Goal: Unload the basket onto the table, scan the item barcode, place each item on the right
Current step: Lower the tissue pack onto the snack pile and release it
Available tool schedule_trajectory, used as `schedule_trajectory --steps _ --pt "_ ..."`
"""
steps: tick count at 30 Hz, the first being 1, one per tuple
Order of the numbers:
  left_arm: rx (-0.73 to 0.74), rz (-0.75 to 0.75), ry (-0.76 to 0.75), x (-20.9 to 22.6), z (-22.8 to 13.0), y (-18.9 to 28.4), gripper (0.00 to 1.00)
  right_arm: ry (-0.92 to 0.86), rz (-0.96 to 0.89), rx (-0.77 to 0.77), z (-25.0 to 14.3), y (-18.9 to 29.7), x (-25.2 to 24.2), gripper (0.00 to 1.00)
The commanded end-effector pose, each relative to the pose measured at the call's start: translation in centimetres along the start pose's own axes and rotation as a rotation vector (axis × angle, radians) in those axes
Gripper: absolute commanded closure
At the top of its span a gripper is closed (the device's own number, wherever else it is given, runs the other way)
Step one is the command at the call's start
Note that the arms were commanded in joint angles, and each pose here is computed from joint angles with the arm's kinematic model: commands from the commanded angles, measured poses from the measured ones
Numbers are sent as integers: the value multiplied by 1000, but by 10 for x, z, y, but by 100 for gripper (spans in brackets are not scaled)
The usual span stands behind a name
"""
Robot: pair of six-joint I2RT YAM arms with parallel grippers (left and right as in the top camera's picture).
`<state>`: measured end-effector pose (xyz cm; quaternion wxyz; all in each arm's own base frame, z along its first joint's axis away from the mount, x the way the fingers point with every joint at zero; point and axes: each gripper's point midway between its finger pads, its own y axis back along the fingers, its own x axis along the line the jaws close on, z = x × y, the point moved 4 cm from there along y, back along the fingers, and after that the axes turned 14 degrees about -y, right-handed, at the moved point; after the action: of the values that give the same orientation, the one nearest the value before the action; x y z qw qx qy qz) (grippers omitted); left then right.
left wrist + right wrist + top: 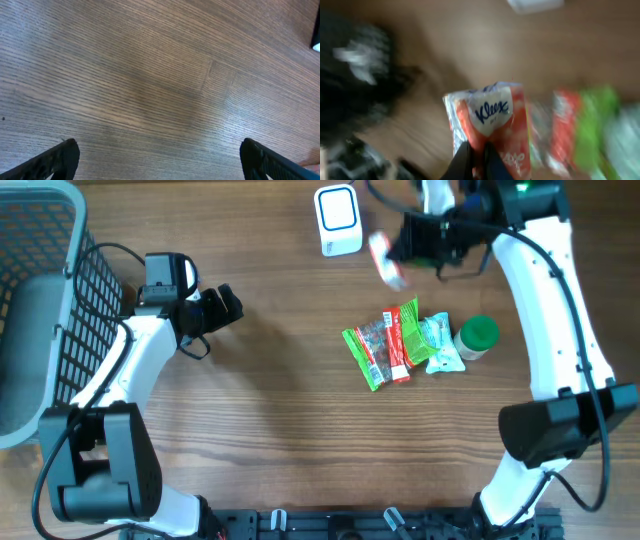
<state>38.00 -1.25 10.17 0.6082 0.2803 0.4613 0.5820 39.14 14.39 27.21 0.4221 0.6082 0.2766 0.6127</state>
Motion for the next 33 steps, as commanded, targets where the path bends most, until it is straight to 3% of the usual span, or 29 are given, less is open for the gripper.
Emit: schedule_trajectory --steps 1,8,10,11,15,23,24,25,33 --pt "-30 14 4 4 8 6 0 34 -313 118 -17 -49 -57 95" --pt "-30 14 4 4 8 6 0 2 -503 90 -34 -118 -101 92" --pt "-30 14 4 4 8 6 0 13 -495 79 -35 -130 -105 79" --pt "-30 14 3 4 8 6 0 13 -494 77 -36 -132 -106 63" --pt "-30 14 4 4 8 6 0 22 -509 65 -35 -130 -108 44" --pt "-30 14 4 4 8 6 0 59 -434 -142 -25 -52 -72 29" --pt "-30 14 4 4 8 6 0 62 -432 -159 -26 -46 -70 21" --pt "-30 14 4 4 8 6 0 64 -427 -173 -27 -39 -68 0" --pt "-30 14 4 4 8 6 0 74 -399 -221 -22 -32 -61 0"
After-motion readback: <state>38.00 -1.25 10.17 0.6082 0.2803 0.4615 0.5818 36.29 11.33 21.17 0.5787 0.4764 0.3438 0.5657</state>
